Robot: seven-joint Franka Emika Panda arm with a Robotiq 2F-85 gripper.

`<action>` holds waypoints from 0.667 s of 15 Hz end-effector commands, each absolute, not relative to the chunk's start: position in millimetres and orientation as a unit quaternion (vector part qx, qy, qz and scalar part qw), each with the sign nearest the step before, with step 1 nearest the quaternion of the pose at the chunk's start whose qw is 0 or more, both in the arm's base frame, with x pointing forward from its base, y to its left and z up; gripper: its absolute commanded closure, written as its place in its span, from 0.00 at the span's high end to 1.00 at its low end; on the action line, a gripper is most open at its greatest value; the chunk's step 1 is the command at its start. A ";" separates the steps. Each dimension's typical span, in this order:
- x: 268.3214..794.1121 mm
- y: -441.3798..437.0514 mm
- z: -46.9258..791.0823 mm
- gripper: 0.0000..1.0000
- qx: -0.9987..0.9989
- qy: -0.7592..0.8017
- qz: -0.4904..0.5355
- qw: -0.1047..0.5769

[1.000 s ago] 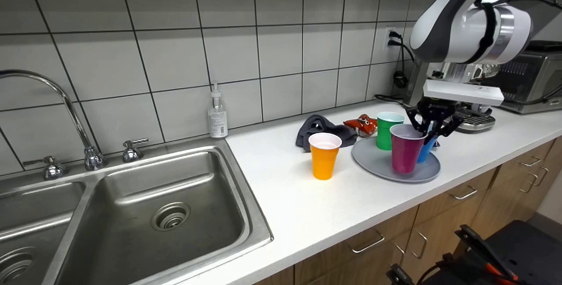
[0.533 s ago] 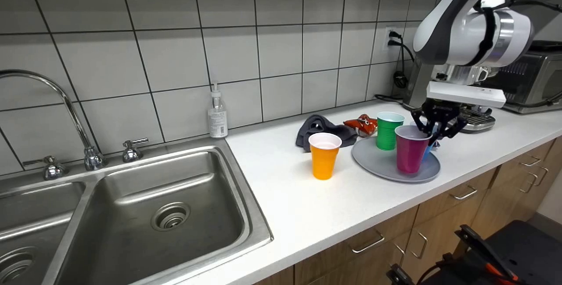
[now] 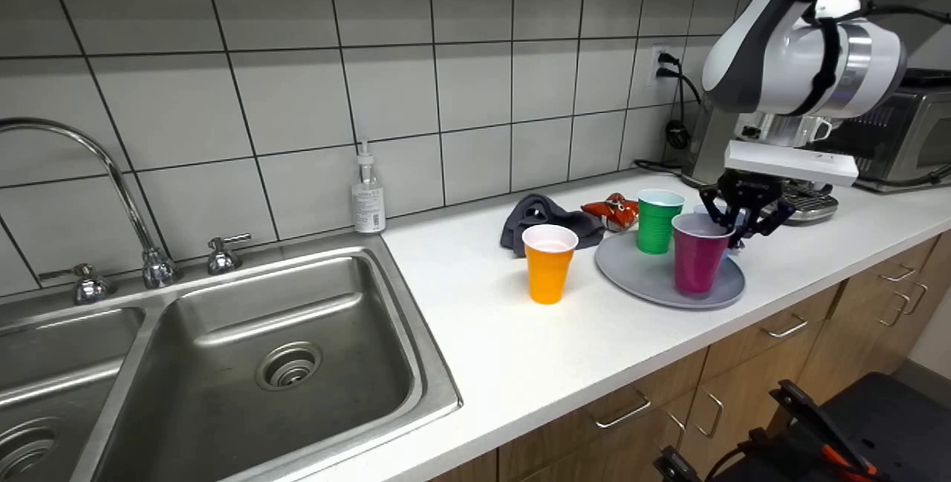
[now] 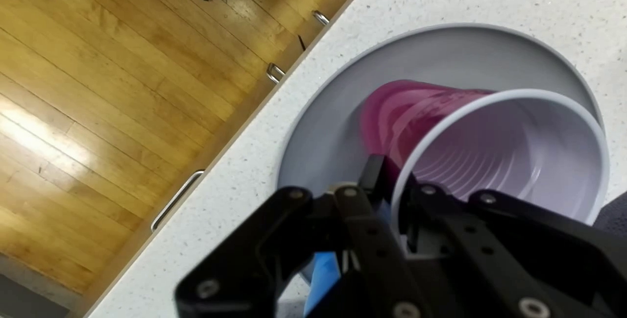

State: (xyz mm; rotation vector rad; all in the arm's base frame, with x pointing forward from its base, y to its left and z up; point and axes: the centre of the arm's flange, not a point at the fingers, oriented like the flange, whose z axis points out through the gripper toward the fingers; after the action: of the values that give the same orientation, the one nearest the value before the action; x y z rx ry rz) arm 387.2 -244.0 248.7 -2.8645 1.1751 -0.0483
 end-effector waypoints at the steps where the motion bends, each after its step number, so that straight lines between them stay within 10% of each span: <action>1: 388.9 -250.8 244.3 0.02 -0.923 0.382 -0.025 0.028; 10: 386.6 -252.7 236.4 0.02 -0.924 0.378 -0.038 0.037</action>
State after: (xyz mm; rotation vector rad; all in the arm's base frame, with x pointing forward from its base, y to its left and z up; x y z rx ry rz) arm 386.7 -247.7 241.2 -2.8372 1.1908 -0.0830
